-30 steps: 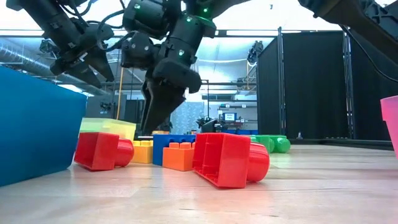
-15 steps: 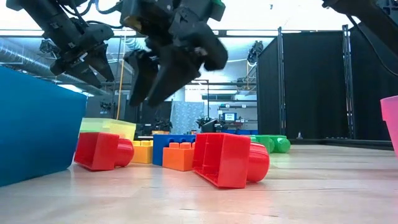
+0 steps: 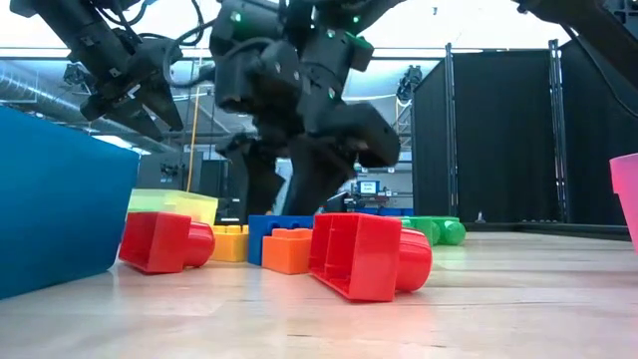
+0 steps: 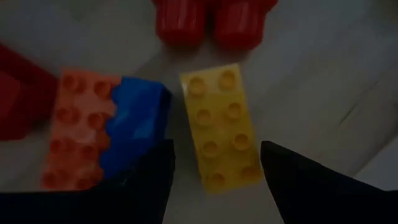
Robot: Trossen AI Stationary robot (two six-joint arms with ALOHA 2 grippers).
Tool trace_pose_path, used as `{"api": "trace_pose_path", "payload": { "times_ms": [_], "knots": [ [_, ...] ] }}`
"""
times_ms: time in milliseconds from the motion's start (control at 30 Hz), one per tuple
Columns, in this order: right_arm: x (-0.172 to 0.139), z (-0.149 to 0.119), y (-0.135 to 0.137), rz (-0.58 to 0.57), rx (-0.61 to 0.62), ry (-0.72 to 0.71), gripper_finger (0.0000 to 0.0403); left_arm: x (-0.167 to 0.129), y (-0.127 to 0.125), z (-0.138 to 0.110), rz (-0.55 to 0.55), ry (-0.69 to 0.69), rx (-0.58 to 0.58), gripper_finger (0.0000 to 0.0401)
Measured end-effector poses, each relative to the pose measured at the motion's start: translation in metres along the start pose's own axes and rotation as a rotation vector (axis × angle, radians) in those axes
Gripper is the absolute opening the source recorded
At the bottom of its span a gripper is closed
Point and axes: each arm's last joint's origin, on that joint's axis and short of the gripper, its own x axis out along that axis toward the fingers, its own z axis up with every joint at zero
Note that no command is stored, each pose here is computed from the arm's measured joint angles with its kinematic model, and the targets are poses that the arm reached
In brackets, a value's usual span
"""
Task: Sort blocks by size
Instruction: Put the yellow game piece into the blue bin
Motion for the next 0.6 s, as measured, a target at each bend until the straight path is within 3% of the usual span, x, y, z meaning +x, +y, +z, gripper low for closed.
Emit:
{"api": "trace_pose_path", "payload": {
  "times_ms": [267, 600],
  "knots": [
    [0.013, -0.011, 0.003, -0.035, -0.011, 0.015, 0.0241, 0.0, 0.0, 0.0, 0.0, 0.0, -0.001, 0.0253],
    [0.021, -0.003, 0.005, -0.112, -0.054, -0.017, 0.0157, 0.0, 0.0, 0.0, -0.001, -0.001, -0.006, 0.0253]
  ]
}}
